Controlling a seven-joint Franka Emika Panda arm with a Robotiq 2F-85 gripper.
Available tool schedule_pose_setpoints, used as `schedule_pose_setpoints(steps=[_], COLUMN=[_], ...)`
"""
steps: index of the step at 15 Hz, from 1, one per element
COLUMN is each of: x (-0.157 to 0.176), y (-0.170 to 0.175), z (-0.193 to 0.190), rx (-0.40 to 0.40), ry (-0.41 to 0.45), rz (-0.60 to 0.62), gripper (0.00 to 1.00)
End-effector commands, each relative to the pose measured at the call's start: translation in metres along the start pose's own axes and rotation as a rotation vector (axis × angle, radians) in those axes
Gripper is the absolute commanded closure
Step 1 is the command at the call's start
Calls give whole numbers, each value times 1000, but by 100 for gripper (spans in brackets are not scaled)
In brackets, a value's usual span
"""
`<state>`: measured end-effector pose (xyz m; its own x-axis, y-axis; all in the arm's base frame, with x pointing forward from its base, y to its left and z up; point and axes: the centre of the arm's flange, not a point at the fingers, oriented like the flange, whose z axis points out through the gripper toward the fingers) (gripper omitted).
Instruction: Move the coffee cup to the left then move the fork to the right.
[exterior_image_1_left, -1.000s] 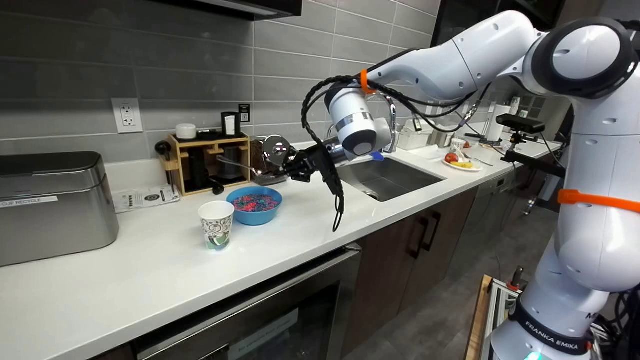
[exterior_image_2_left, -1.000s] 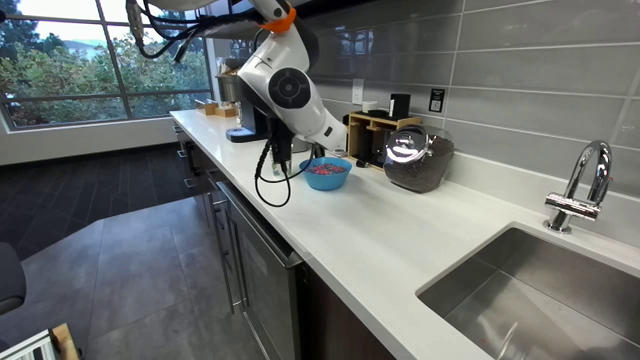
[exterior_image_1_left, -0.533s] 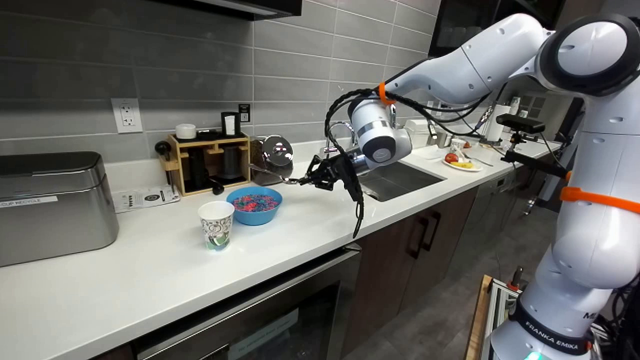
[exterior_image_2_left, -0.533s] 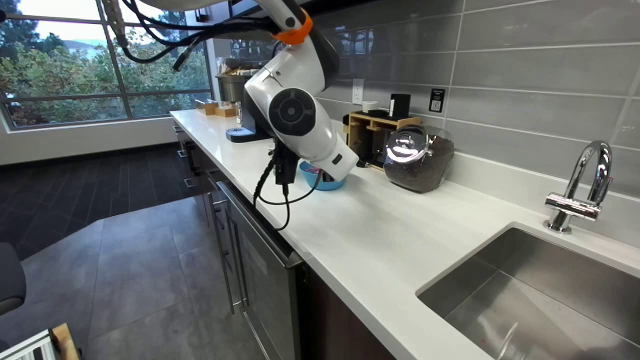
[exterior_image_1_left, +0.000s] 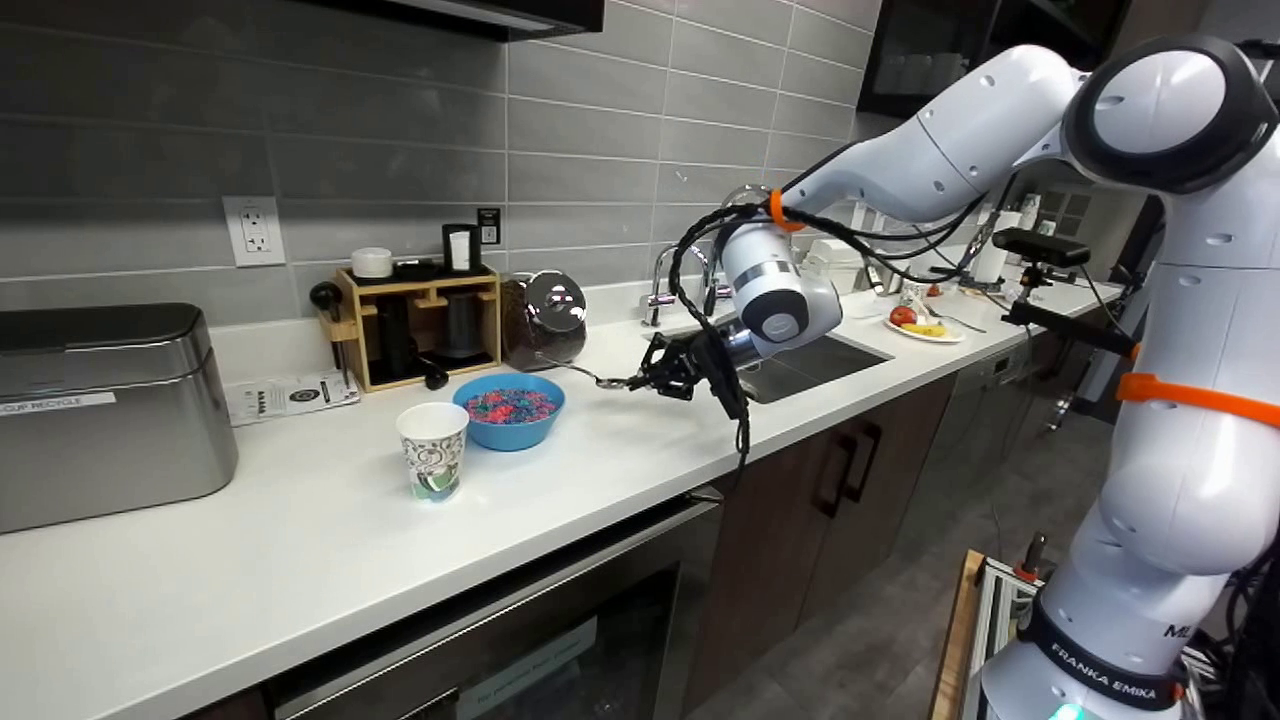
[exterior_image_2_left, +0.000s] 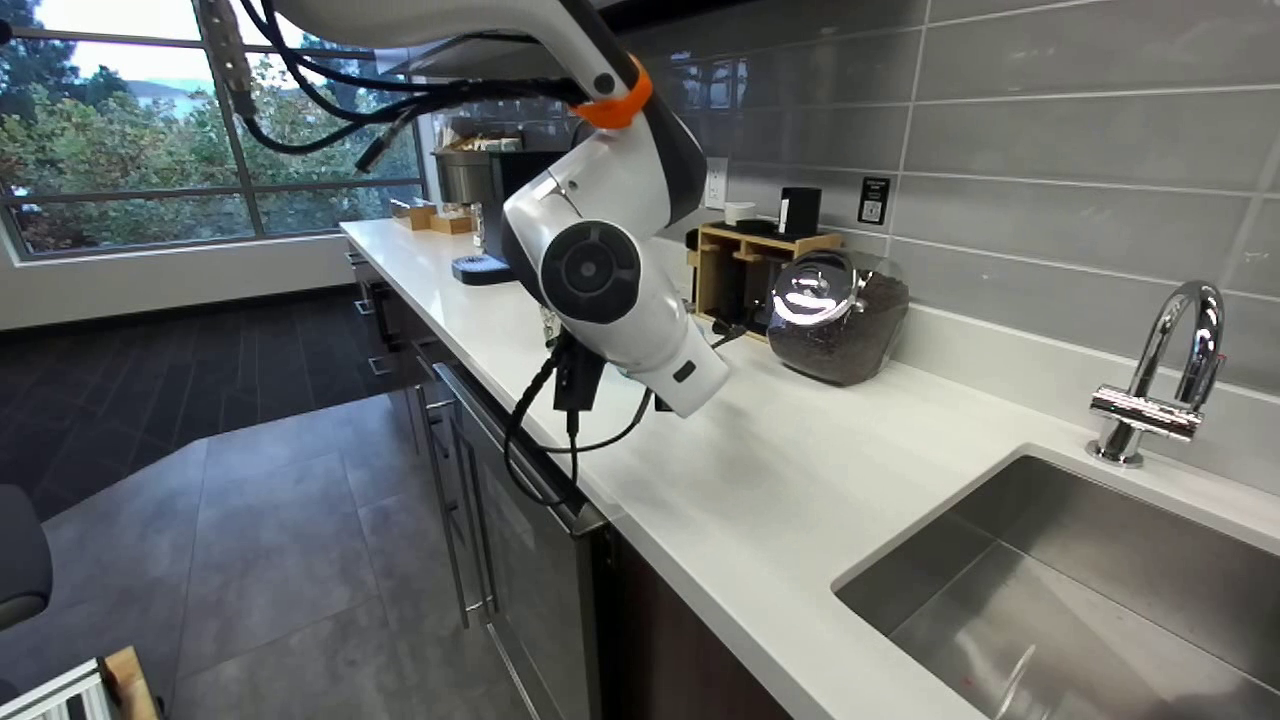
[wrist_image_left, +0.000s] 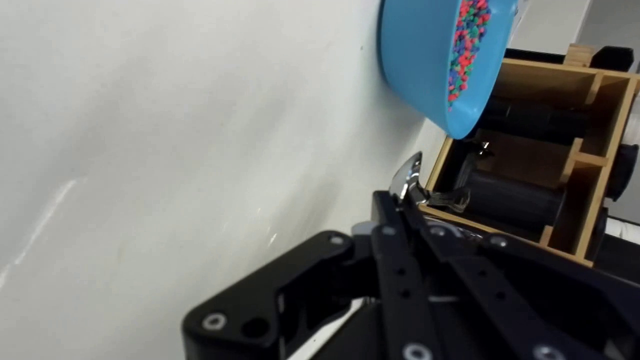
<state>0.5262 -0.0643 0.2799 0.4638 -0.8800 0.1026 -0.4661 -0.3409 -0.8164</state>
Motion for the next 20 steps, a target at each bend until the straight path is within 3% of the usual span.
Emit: schedule_pose_setpoints(steps=[1, 15, 16, 17, 18, 20], x=[2, 0, -1, -1, -1, -1], y=[18, 44, 44, 44, 43, 42], z=[5, 29, 29, 29, 29, 27], rx=[-9, -74, -74, -74, -75, -78], ry=[0, -28, -30, -31, -29, -27], rz=[31, 62, 63, 63, 62, 55], gripper=[99, 99, 96, 71, 70, 56])
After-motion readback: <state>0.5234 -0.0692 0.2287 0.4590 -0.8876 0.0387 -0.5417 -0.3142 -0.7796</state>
